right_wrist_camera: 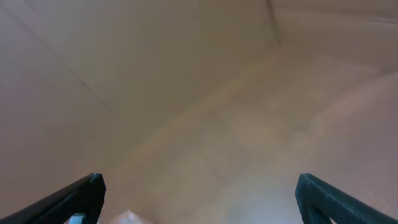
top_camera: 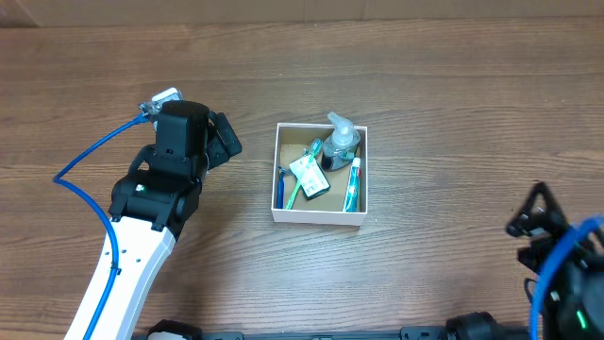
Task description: Pack container
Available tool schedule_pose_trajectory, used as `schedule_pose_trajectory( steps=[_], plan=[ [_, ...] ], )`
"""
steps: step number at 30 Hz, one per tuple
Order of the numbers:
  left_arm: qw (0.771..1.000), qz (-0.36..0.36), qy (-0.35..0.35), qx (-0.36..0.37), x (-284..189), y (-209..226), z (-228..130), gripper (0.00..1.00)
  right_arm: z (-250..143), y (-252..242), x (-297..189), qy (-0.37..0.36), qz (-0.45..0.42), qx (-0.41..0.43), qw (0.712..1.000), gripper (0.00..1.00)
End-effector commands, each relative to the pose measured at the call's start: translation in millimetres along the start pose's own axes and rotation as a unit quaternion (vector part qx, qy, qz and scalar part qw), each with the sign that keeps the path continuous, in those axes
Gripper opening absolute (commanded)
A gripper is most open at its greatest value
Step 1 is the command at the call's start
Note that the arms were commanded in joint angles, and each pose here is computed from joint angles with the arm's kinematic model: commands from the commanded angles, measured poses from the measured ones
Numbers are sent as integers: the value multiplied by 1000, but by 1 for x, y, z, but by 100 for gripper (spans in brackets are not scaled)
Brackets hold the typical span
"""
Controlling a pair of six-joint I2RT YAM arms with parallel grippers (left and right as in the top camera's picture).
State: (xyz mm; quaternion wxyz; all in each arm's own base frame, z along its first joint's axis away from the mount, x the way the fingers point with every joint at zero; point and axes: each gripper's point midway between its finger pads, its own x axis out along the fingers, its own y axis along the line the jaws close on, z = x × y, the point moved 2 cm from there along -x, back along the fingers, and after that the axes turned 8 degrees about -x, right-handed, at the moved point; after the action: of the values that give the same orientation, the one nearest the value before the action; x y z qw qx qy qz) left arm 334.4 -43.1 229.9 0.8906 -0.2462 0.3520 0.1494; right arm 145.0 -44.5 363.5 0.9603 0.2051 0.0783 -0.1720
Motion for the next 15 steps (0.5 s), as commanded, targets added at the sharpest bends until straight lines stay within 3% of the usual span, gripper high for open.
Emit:
schedule_pose_trajectory(
  steps=[1,6,15],
  plan=[
    [1000,1,-10,7,-2,-2,7,100,-1,1,-8,-67,56,44,995,100],
    [1000,1,-11,7,-2,-2,7,100,-14,18,1,-142,143,19,979,100],
    [1000,1,-11,7,-2,-2,7,100,-70,37,35,-168,219,-102,956,100]
  ],
)
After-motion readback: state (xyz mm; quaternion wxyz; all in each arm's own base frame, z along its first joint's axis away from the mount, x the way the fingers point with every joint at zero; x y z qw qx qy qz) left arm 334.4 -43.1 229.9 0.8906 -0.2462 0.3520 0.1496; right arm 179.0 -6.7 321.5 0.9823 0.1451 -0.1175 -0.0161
